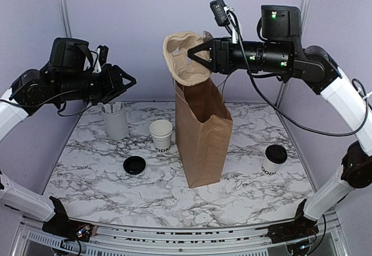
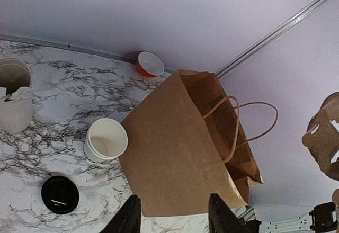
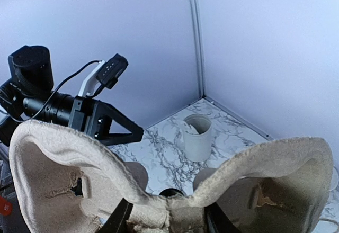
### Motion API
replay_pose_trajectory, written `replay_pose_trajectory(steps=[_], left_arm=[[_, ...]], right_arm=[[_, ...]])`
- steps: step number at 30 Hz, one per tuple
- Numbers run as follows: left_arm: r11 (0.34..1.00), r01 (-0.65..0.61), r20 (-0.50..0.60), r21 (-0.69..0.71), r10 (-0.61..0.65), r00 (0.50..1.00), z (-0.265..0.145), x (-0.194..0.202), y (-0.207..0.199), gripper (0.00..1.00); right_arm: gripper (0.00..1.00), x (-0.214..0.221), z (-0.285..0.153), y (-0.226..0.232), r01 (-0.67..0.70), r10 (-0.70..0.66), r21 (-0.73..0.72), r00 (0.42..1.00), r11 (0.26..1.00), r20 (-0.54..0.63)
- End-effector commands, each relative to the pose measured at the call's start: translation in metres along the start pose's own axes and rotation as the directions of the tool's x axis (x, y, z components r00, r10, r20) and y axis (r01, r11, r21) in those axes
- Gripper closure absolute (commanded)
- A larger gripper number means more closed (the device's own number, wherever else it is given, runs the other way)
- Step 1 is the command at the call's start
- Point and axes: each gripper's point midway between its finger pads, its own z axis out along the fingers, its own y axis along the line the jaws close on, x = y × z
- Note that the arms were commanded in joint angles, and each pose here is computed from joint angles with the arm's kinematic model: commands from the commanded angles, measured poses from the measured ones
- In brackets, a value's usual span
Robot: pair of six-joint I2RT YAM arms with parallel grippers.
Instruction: Pack the takeout coffee
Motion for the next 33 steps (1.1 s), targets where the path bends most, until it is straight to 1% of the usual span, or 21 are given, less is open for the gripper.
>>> replay_pose_trajectory(steps=[1, 4, 7, 13, 17, 20, 22, 23, 25, 26, 29, 33], left_arm=[[0.997, -0.049, 0.05, 0.051, 0.046, 0.998, 0.018, -0.015, -0.039, 0.55], [0.994, -0.088, 0.042, 0.059, 0.085, 0.995, 0.036, -0.012, -0.06, 0.55], [0.994, -0.105, 0.043, 0.025, 0.104, 0.994, 0.057, -0.01, -0.065, 0.55], [0.988, -0.155, 0.021, -0.019, 0.155, 0.988, 0.096, -0.001, -0.08, 0.56], [0.981, -0.19, 0.014, -0.041, 0.191, 0.982, 0.116, 0.003, -0.086, 0.56], [0.976, -0.21, 0.011, -0.064, 0.211, 0.977, 0.126, 0.003, -0.085, 0.63], [0.971, -0.228, 0.012, -0.077, 0.229, 0.973, 0.13, 0.003, -0.084, 0.73], [0.968, -0.24, 0.011, -0.072, 0.242, 0.97, 0.13, 0.002, -0.086, 0.81], [0.961, -0.277, -0.007, -0.024, 0.277, 0.961, 0.131, 0.005, -0.096, 0.96], [0.954, -0.299, -0.017, 0.01, 0.299, 0.954, 0.131, 0.007, -0.103, 1.0], [0.917, -0.361, -0.071, 0.168, 0.377, 0.924, 0.126, 0.02, -0.129, 1.0], [0.864, -0.388, -0.095, 0.321, 0.437, 0.895, 0.115, 0.03, -0.156, 1.0]], right_arm=[[0.65, -0.025, -0.032, -0.031, 0.005, -0.012, 0.083, 0.996, 0.997, 0.083], [0.65, -0.035, -0.053, -0.054, -0.018, 0.001, 0.145, 0.993, 0.989, 0.117], [0.65, -0.037, -0.07, -0.072, -0.035, 0.011, 0.186, 0.992, 0.982, 0.13], [0.64, -0.035, -0.087, -0.088, -0.05, 0.018, 0.231, 0.99, 0.972, 0.137], [0.64, -0.032, -0.088, -0.09, -0.062, 0.033, 0.234, 0.992, 0.97, 0.126], [0.64, -0.028, -0.087, -0.093, -0.081, 0.052, 0.242, 0.991, 0.967, 0.125], [0.64, -0.025, -0.085, -0.095, -0.087, 0.057, 0.246, 0.99, 0.965, 0.127], [0.64, -0.024, -0.085, -0.096, -0.087, 0.057, 0.25, 0.991, 0.964, 0.125], [0.64, -0.022, -0.083, -0.098, -0.074, 0.046, 0.262, 0.992, 0.962, 0.114], [0.64, -0.023, -0.084, -0.099, -0.069, 0.04, 0.272, 0.993, 0.96, 0.112], [0.64, -0.029, -0.089, -0.102, -0.056, 0.021, 0.298, 0.992, 0.953, 0.121], [0.62, -0.042, -0.102, -0.103, -0.014, -0.034, 0.339, 0.99, 0.941, 0.136]])
